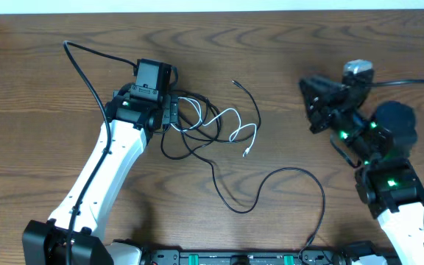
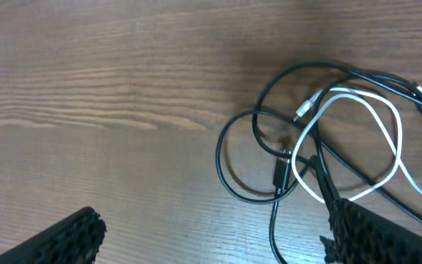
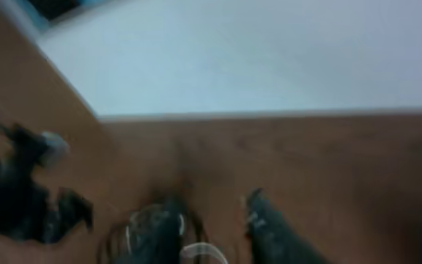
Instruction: Untangle cables
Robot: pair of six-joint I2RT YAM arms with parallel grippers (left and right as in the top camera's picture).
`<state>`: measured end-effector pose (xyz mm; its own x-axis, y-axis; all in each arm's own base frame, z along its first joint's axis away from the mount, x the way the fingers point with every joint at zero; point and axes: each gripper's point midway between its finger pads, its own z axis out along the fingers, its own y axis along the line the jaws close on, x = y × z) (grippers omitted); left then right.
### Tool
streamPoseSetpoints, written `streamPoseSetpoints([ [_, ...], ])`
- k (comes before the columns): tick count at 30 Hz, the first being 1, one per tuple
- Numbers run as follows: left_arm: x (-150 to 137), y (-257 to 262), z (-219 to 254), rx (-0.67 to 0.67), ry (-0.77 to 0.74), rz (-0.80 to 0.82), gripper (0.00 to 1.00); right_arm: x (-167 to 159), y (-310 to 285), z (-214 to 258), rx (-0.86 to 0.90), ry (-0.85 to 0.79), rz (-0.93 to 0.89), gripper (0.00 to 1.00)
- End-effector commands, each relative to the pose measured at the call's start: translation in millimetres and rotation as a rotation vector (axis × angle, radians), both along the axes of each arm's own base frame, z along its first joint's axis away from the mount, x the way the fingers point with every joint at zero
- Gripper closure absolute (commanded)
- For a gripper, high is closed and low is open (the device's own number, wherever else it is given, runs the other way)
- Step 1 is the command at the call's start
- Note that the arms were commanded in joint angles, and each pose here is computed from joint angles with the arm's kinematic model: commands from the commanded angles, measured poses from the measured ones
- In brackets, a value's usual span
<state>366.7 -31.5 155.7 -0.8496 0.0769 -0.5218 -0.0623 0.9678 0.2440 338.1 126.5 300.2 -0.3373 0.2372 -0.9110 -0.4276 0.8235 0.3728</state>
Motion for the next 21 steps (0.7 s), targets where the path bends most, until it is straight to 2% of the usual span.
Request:
streamPoseSetpoints([
  [1, 3.0, 2.0, 1.1, -0.005, -0.009, 0.015, 0.02, -0.2, 15.7, -31.8, -0.009, 0.117, 0.078, 0.52],
  [3, 2.9, 2.0, 1.0, -0.004, -0.009, 0.015, 0.02, -0.7, 26.3, -46.3, -0.009, 0.167, 0.125, 0.07],
  [4, 2.8, 2.0, 1.0, -0.004, -0.009, 0.015, 0.01, -1.1, 33.4, -54.6, -0.006, 0.194, 0.156, 0.01],
  [14, 2.7, 2.1, 1.0, -0.004, -0.008, 0.016, 0.02, -2.1, 83.4, -147.3, 0.104, 0.593, 0.193, 0.01],
  [21, 2.7, 2.0, 1.0, -0.004, -0.008, 0.015, 0.02, -14.1, 105.8, -188.4, 0.237, 0.864, 0.122, 0.01],
])
